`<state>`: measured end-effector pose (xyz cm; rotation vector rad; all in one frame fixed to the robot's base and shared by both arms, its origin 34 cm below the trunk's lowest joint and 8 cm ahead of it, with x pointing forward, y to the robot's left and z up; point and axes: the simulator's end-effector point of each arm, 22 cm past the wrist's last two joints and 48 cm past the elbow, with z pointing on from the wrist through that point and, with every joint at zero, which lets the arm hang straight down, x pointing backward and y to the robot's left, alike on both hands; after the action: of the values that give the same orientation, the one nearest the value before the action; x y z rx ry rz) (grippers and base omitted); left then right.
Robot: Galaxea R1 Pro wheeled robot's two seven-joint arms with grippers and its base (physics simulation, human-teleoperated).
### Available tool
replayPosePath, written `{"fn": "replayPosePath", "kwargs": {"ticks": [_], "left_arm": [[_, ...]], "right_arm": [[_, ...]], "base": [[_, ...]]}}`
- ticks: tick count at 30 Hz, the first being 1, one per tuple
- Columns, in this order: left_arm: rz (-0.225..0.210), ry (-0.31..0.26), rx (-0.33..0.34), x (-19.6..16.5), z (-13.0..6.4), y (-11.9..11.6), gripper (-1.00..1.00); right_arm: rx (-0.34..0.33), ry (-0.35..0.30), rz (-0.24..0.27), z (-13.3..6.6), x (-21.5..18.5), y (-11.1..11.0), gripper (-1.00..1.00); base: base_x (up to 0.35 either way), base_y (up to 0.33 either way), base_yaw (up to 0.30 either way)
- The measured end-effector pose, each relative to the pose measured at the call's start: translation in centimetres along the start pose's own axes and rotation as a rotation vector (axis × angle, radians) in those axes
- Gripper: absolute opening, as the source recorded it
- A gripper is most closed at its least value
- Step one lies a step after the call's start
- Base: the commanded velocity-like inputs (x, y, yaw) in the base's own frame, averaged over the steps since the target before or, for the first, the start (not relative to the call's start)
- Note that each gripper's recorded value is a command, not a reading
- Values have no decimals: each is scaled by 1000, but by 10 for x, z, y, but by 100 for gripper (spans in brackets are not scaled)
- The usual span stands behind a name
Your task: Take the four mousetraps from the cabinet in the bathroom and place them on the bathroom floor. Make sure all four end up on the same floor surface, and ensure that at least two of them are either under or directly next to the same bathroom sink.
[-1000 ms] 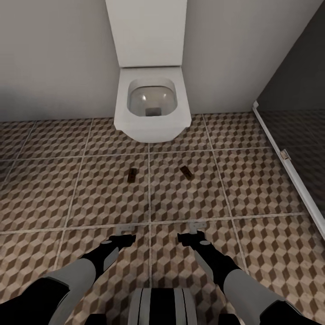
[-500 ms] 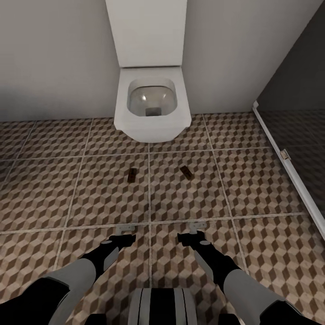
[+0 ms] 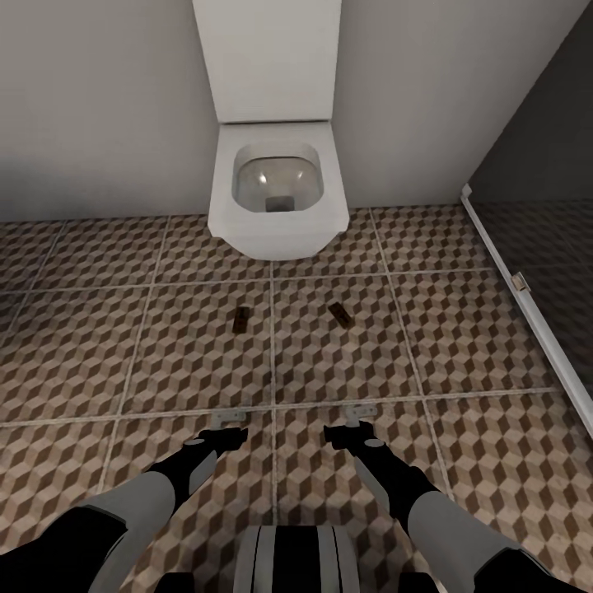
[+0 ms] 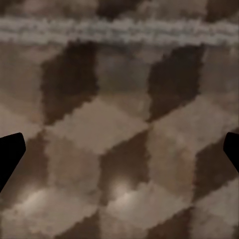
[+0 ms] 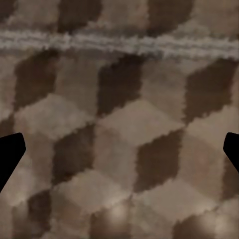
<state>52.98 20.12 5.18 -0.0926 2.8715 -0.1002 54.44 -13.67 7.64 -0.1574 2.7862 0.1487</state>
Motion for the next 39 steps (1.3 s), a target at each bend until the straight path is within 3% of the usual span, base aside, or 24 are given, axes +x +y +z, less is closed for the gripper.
{"fn": "replayPosePath", "kwargs": {"ticks": [20,39], "left_arm": [[0,-1,0,0,0,0,100],[4,-74,6,-42,-28,-5,100]], "right_arm": [[0,0,0,0,0,0,100],[7,-76,-10,-26,-43,-1,100]], "base": [[0,0,0],[0,0,0]]}}
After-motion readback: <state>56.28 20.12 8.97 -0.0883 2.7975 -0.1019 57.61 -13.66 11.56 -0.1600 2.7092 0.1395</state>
